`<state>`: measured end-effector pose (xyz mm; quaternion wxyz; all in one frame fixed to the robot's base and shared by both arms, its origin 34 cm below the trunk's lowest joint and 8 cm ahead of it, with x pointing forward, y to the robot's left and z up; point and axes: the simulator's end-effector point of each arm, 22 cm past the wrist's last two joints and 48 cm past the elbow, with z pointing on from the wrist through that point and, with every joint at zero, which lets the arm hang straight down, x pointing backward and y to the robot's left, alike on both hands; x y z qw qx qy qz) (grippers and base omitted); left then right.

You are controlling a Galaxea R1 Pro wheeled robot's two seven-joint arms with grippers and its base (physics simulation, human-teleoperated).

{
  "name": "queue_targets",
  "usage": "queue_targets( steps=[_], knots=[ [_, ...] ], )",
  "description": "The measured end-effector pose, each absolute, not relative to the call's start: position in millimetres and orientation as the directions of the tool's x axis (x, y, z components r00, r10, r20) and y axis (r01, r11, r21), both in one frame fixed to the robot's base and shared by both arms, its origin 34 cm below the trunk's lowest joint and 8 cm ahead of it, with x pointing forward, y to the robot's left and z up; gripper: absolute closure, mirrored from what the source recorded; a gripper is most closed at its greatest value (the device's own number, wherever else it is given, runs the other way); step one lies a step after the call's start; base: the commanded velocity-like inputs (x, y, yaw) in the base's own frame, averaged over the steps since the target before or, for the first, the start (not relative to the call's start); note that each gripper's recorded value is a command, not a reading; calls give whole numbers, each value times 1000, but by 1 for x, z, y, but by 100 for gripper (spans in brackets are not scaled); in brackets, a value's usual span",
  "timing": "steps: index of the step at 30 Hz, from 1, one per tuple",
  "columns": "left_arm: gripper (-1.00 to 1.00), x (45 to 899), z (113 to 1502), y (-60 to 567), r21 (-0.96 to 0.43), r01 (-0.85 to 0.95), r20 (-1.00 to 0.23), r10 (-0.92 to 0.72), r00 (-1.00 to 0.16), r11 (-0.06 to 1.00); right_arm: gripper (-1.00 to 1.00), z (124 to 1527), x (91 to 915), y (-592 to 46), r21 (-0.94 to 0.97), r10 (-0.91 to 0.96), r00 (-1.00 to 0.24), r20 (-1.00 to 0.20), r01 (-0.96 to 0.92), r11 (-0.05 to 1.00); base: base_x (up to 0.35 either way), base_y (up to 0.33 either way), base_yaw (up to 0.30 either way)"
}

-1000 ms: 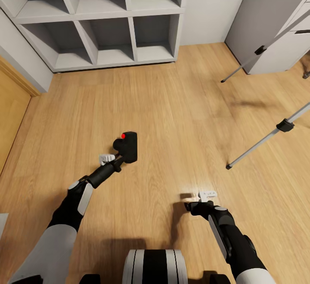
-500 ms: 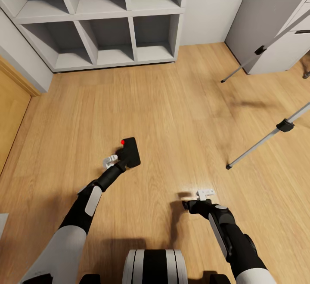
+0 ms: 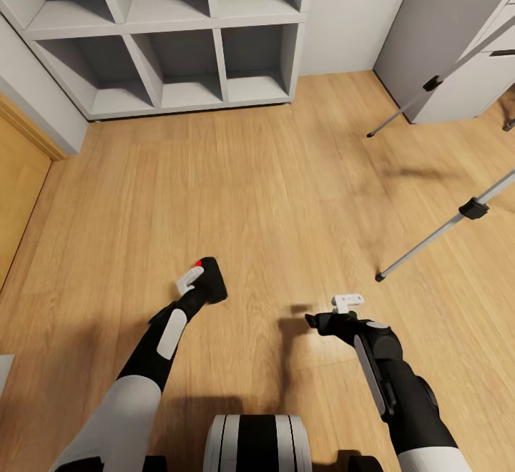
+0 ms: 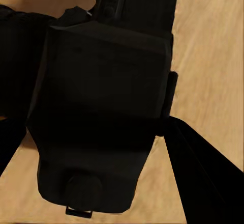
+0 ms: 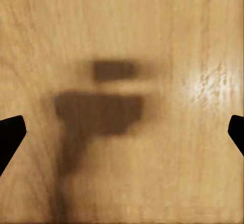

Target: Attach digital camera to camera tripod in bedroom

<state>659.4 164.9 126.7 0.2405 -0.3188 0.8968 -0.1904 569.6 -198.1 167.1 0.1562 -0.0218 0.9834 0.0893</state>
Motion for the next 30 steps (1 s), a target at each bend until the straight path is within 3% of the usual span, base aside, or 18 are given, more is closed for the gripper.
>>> queue_targets(
  steps=[16,30],
  knots=[
    [100,639,122,172,-410,-515,-300,-644,-703,753,-100,193,583,-188,184,-3,-939,-344,-71,980,0,0,0],
    [100,620,133,128,-412,-405,-278,-536,-797,816,-100,219,595,-183,187,-9,-924,-383,-87,978,0,0,0]
  ],
)
